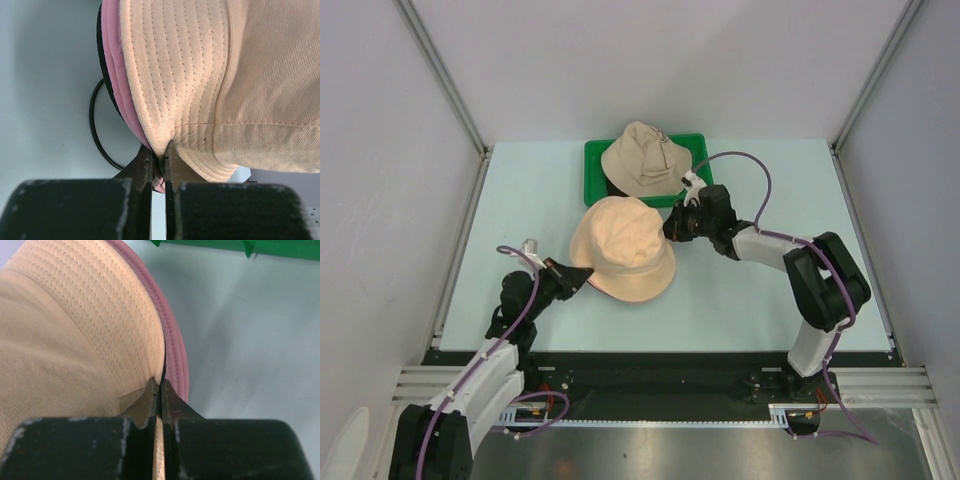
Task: Stack the hats
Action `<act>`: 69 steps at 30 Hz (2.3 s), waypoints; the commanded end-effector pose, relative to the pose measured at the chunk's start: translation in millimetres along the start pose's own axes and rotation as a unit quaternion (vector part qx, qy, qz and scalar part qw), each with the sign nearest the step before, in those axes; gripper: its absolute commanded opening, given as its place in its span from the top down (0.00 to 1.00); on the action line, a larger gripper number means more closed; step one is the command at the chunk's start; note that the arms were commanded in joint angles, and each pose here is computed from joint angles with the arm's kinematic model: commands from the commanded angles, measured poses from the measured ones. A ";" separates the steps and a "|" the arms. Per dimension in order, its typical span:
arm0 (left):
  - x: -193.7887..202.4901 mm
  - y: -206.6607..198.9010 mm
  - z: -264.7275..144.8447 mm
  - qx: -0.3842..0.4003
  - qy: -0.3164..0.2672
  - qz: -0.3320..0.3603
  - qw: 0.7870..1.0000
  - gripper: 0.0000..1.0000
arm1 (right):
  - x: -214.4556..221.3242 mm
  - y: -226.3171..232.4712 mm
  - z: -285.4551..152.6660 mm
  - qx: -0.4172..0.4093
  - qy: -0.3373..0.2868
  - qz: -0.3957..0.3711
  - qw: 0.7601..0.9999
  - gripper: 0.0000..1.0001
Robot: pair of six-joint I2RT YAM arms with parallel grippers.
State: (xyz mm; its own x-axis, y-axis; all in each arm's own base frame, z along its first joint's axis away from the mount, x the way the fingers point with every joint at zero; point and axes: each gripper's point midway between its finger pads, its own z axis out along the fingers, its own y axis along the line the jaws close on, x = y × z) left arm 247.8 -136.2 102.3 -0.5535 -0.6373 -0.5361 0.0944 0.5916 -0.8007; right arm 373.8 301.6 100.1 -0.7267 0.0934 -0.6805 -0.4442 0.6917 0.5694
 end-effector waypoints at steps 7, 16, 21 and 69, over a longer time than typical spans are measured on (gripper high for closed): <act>24.7 74.6 -21.6 -0.172 0.044 0.031 0.984 0.73 | 47.1 -47.3 -35.4 0.128 0.079 0.000 0.989 0.70; 1.3 63.8 -31.3 -0.202 0.024 0.043 0.978 0.00 | -35.3 -51.6 -113.0 0.189 -0.010 -0.002 0.982 0.18; -29.1 55.1 -42.4 -0.231 -0.026 0.048 0.971 0.00 | -99.8 -47.6 -148.3 0.217 -0.081 -0.040 0.972 0.15; -148.9 -33.5 -100.3 -0.240 -0.175 0.231 0.927 0.00 | -326.6 21.5 -50.2 0.156 -0.299 -0.068 0.939 1.00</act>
State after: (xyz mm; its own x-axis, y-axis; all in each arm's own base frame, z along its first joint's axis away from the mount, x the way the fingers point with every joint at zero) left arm 242.6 -2.3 225.2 -0.2476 -0.3611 -0.8990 -0.2476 0.9207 -0.3017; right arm 593.2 261.7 151.4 -0.5731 0.1406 -0.8073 -0.1881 0.9363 0.2966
